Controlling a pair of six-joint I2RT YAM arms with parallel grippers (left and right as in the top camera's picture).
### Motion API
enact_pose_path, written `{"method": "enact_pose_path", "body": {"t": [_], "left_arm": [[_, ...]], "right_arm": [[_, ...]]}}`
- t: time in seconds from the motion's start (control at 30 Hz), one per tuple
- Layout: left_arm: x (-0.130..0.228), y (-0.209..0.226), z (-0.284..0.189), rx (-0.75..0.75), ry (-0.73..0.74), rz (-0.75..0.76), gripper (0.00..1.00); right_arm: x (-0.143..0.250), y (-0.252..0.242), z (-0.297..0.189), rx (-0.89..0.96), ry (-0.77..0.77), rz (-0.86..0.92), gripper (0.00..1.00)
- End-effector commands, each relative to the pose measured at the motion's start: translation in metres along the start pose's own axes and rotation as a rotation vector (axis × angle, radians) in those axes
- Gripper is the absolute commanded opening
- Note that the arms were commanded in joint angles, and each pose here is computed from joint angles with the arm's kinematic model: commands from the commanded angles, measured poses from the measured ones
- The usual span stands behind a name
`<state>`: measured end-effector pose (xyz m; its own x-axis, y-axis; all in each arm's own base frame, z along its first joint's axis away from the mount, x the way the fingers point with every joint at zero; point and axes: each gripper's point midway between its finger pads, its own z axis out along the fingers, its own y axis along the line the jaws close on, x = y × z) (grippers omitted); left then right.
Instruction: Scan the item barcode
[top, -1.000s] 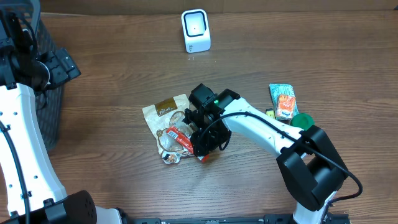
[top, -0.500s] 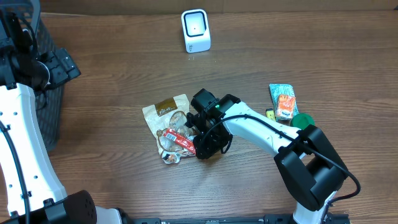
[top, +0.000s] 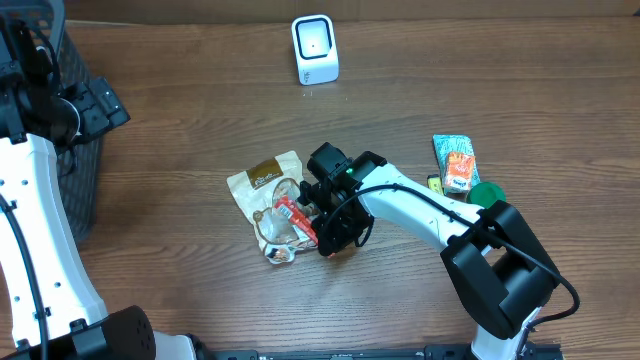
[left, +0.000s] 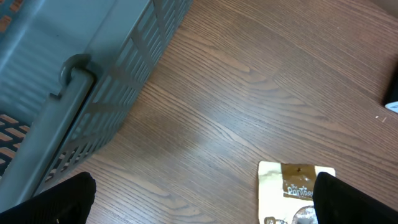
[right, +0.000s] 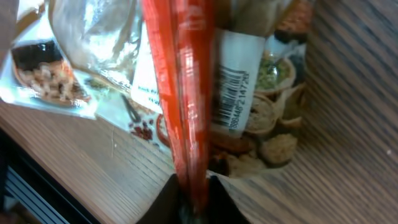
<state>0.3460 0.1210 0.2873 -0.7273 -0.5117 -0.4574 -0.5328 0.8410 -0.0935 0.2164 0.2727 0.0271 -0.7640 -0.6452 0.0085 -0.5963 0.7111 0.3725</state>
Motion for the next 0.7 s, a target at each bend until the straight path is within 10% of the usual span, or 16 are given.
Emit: {"method": "enact_pose_path", "body": {"t": [0.0, 0.67], "left_arm": [[-0.003, -0.002, -0.003, 0.007, -0.011, 0.009, 1.00], [-0.003, -0.002, -0.003, 0.008, -0.011, 0.009, 1.00]], "right_arm": [[0.002, -0.001, 0.004, 0.003, 0.009, 0.003, 0.05], [-0.019, 0.033, -0.053, -0.053, -0.156, -0.233, 0.04]]}}
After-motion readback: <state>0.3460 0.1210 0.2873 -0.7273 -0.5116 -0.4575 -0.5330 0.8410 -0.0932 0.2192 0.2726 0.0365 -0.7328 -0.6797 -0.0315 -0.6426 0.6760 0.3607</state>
